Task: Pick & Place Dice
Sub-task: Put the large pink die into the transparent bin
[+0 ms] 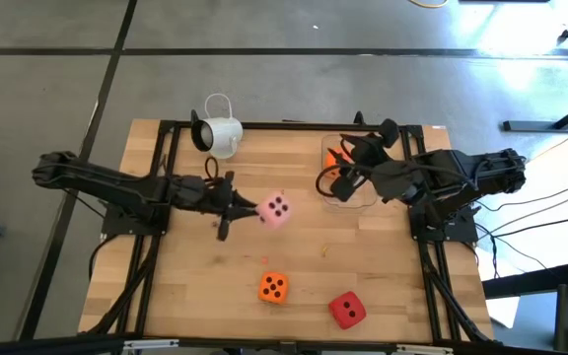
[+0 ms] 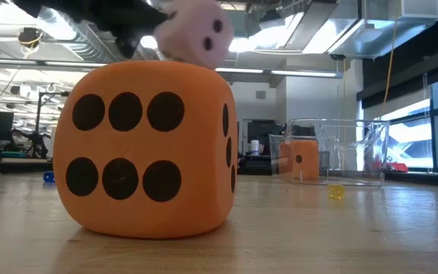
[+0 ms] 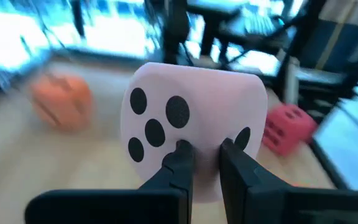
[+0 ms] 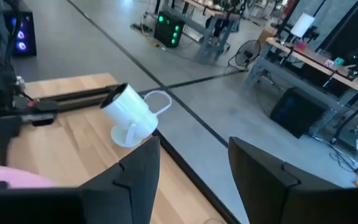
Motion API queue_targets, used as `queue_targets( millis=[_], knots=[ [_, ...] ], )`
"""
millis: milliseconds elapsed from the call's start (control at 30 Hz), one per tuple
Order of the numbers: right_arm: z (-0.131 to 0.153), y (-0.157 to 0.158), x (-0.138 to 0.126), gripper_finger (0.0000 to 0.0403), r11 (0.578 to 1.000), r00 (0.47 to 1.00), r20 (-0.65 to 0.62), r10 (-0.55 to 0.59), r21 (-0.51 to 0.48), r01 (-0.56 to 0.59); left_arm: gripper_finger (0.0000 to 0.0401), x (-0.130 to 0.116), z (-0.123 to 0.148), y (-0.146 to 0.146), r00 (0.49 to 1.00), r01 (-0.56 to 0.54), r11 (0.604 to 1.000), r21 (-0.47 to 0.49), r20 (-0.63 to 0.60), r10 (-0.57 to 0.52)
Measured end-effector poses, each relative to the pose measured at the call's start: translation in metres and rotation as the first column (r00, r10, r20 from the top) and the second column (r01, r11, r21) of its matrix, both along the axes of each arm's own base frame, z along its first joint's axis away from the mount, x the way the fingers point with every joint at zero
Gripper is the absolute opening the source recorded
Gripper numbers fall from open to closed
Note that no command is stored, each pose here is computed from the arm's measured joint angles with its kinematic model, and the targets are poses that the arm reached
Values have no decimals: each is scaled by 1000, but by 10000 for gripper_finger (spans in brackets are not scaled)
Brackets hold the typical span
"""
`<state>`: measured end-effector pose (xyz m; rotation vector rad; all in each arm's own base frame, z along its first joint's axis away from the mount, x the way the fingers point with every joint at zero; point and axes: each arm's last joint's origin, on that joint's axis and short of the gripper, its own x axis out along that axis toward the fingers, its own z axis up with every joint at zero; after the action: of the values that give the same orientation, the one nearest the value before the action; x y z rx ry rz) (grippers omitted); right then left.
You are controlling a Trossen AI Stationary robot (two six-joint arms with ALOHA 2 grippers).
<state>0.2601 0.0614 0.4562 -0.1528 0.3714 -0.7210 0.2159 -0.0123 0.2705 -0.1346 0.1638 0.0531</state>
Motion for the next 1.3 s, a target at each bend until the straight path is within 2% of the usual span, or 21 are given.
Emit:
queue_targets(
  millis=[200, 333, 533, 667, 833, 967, 1300],
  knots=[
    [5, 1, 3, 190, 1000, 999, 42, 10, -8, -10, 33, 23, -2, 12, 991, -76, 991, 109, 114, 64],
    [7, 1, 4, 190, 1000, 998, 56, 13, -4, -12, 27, 42, -14, 26, 981, -146, 983, 110, 146, 130],
    [5, 2, 6, 190, 1000, 999, 49, 14, -5, -14, 26, 71, -31, 49, 964, -172, 980, 96, 223, 147],
    [3, 3, 8, 190, 1000, 999, 43, 14, -7, -14, 26, 97, -33, 63, 962, -196, 976, 97, 213, 172],
    [2, 3, 9, 190, 1000, 999, 39, 21, -4, -21, 25, 133, -35, 74, 972, -136, 986, 101, 208, 113],
    [0, 4, 12, 190, 1000, 999, 32, 24, -4, -24, 25, 157, -43, 83, 974, -136, 985, 102, 194, 115],
    [-2, 5, 15, 190, 1000, 999, 24, 29, -2, -29, 25, 195, -74, 95, 982, -143, 985, 95, 134, 130]
  ],
)
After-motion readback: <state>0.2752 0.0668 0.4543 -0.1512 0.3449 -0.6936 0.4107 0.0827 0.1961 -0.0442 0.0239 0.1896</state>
